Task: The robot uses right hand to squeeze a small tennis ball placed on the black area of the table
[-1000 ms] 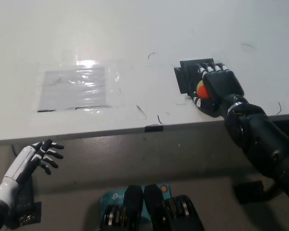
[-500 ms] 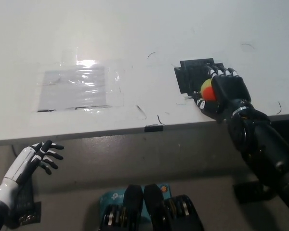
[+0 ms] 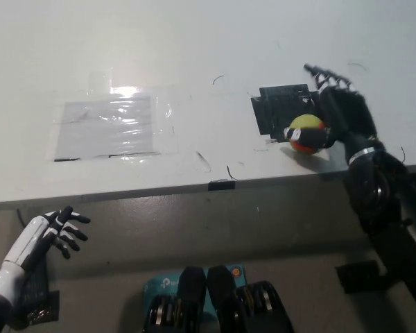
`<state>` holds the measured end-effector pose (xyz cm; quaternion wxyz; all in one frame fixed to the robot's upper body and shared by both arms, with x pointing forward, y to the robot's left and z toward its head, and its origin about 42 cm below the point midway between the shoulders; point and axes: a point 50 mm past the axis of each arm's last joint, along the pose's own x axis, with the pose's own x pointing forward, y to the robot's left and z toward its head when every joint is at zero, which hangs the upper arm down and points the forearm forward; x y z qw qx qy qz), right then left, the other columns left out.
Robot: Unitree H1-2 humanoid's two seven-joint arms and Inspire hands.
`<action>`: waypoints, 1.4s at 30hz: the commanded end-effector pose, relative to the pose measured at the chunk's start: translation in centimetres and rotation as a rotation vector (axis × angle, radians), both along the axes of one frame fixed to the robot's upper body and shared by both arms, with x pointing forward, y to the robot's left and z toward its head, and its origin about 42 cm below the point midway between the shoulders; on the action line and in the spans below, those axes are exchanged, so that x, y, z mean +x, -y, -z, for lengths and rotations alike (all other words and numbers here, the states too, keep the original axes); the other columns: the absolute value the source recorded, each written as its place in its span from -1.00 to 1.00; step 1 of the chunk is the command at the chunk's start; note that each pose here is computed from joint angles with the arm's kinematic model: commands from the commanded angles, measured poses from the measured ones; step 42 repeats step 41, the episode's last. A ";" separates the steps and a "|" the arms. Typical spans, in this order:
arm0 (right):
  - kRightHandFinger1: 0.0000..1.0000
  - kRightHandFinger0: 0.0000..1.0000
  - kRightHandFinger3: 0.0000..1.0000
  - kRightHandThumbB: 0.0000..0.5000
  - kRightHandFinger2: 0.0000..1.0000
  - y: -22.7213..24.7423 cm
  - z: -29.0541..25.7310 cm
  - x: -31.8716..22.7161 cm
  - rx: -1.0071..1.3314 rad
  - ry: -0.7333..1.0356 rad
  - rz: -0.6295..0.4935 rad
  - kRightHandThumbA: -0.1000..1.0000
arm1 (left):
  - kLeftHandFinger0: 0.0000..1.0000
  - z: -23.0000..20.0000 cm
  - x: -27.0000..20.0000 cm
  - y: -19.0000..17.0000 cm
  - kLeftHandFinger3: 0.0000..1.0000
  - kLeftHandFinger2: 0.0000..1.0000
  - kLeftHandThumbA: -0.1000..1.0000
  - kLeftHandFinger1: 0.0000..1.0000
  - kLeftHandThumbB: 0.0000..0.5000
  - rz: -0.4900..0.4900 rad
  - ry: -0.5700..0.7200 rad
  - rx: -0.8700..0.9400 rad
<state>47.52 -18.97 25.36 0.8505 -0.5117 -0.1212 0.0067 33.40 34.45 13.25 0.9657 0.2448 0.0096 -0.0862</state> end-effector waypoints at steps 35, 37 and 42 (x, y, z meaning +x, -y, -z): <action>-1.00 -1.00 0.17 -0.45 -0.79 11.9 13.8 -14.8 1.051 0.132 0.331 -0.75 | -0.40 -0.8 -0.5 -0.7 0.17 -0.03 1.00 -0.23 -0.49 0.001 0.034 0.041; -1.00 -1.00 0.15 -0.43 -0.81 11.7 13.9 -14.6 1.046 0.102 0.335 -0.79 | -0.39 -0.8 -0.5 -0.8 0.19 -0.01 1.00 -0.22 -0.51 -0.001 0.030 0.031; -1.00 -1.00 0.16 -0.33 -0.85 11.9 14.2 -14.4 0.977 0.084 0.314 -0.87 | -0.39 -0.6 -0.3 -0.6 0.19 -0.01 1.00 -0.21 -0.48 0.000 0.029 0.023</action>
